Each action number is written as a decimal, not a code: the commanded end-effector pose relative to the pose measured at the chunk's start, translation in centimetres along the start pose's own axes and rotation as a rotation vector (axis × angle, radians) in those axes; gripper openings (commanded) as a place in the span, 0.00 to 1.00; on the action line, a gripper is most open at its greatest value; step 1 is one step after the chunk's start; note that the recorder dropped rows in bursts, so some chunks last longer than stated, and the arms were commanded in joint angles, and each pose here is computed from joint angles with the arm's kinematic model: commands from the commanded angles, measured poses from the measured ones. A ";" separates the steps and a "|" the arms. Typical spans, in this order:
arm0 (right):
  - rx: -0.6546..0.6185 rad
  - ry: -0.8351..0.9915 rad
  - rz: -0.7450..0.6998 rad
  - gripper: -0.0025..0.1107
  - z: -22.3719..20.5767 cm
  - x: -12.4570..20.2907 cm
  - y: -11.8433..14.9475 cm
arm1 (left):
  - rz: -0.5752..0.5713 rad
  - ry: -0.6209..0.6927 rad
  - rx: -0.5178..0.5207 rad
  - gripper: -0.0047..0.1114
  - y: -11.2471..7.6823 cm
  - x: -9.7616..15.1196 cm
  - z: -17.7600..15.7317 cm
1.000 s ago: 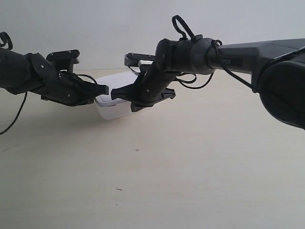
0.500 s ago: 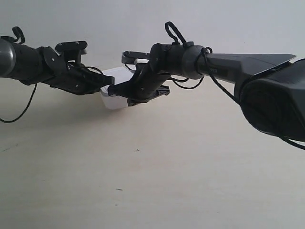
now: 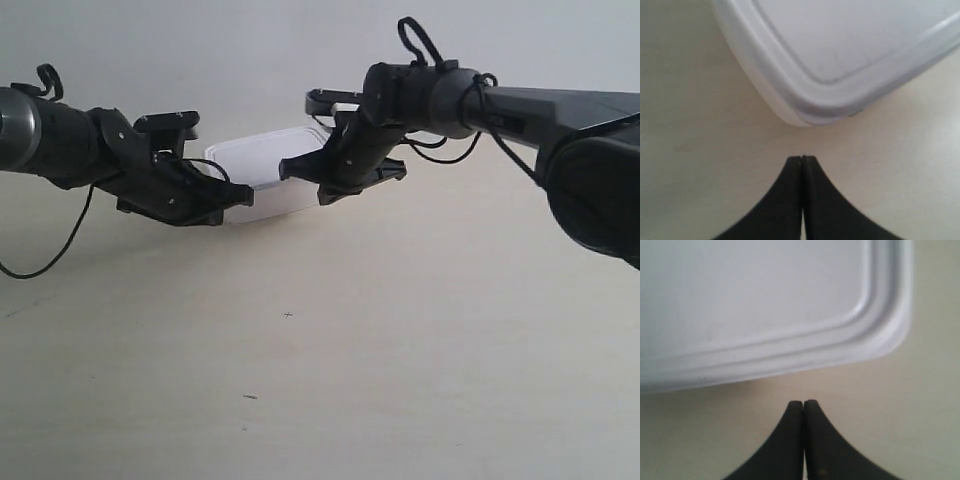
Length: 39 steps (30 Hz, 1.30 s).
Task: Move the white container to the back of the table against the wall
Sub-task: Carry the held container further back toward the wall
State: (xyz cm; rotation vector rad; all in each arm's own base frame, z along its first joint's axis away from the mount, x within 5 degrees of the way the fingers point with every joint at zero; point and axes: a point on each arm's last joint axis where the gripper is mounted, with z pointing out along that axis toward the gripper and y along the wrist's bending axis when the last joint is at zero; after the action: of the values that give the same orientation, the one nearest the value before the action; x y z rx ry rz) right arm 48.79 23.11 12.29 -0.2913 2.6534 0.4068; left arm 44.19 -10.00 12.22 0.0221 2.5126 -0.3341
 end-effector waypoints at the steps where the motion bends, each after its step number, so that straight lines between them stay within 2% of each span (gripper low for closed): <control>1: -0.017 -0.021 -0.003 0.02 -1.5 -1.0 -0.6 | 0.007 -0.064 0.031 0.04 -2.8 0.0 -0.6; 4: -0.032 -0.018 -0.016 0.02 -1.5 -0.9 -0.5 | 0.033 -0.113 0.035 0.04 -4.1 -0.1 -0.5; 7: -0.034 -0.027 -0.027 0.02 -1.5 -1.0 -0.5 | 0.036 -0.118 0.037 0.04 -4.4 0.0 -0.4; 14: -0.034 -0.064 -0.025 0.02 -1.2 -1.3 -0.5 | 0.022 -0.134 0.017 0.04 -3.6 0.0 0.6; 25: -0.025 -0.142 -0.034 0.02 -1.1 -1.9 -0.6 | 0.069 -0.133 0.029 0.04 -3.5 -2.0 2.8; 34: -0.008 -0.171 -0.011 0.02 -0.4 -2.1 -2.2 | 0.049 -0.138 -0.004 0.04 -1.5 -3.3 3.7; 39: -0.008 -0.183 -0.023 0.02 0.2 -2.0 -2.3 | 0.075 -0.160 -0.004 0.04 -1.7 -4.3 4.4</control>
State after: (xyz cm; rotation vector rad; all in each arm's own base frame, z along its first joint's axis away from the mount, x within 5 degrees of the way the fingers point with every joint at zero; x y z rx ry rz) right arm 50.93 21.52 12.36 -0.2628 2.4952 0.4241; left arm 49.45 -12.35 11.43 0.0742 2.3586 -0.2955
